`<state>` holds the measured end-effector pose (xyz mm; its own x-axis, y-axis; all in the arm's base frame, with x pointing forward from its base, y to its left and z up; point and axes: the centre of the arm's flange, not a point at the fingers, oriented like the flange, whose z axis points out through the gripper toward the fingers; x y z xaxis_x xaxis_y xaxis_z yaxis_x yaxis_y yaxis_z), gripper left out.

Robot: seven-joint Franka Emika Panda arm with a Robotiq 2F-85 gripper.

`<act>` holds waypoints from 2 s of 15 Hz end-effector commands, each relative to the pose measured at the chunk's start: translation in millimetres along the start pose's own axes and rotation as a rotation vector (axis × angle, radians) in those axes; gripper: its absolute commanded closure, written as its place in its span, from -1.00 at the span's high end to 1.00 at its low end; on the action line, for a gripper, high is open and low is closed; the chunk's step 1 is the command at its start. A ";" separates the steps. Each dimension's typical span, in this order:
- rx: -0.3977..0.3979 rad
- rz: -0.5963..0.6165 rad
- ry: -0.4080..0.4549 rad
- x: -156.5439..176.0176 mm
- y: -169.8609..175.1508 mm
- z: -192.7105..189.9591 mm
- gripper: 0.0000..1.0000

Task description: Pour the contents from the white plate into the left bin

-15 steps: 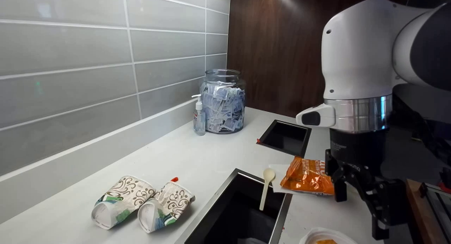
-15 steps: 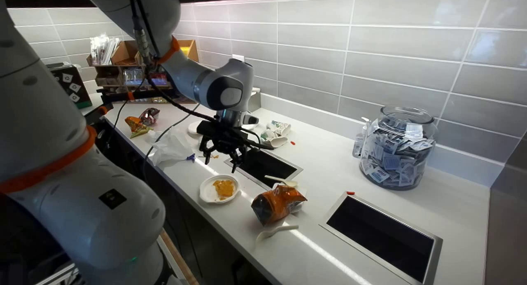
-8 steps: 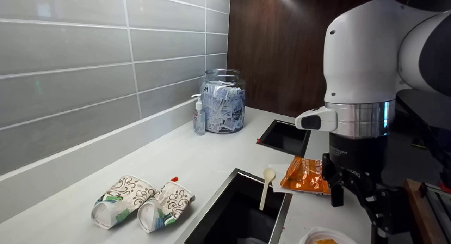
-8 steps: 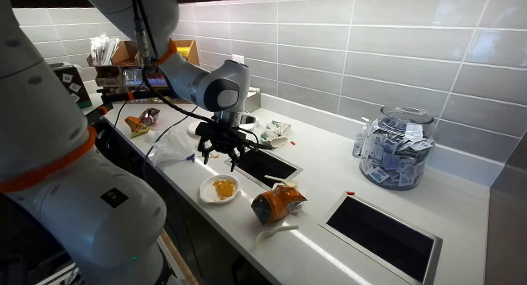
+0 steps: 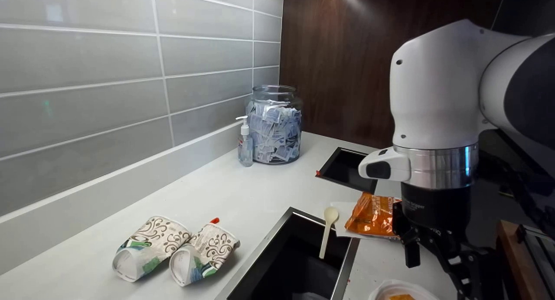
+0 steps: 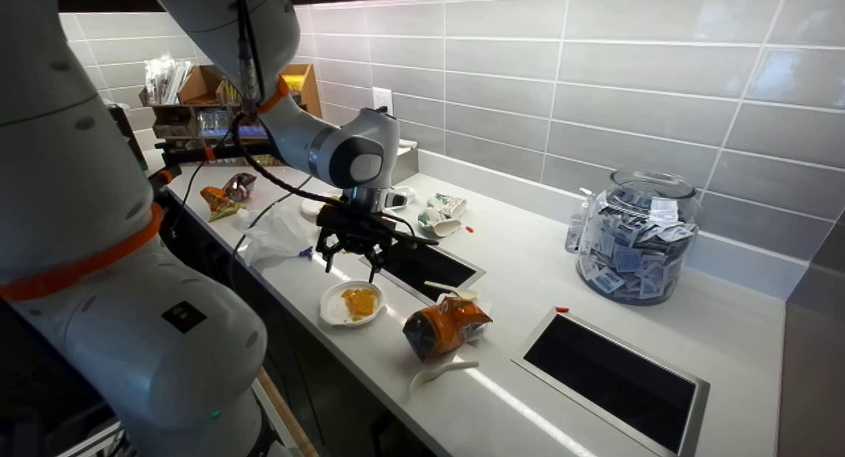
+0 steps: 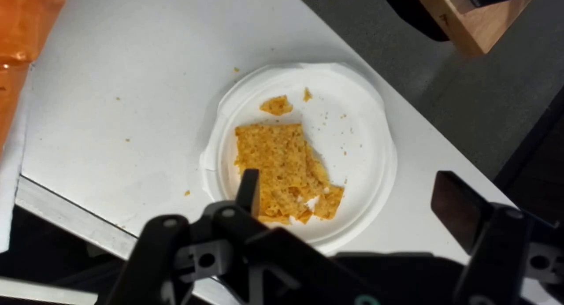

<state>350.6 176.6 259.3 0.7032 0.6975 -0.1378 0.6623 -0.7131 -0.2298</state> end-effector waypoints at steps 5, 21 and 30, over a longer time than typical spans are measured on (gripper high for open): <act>-0.038 -0.137 0.043 12.2 -4.1 4.9 1.00; -0.202 -0.226 0.230 26.7 1.8 -8.4 1.00; -0.254 -0.174 0.282 18.4 18.5 6.2 1.00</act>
<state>378.2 184.6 262.0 0.5841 0.7954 0.1617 0.8055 -0.5925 0.0046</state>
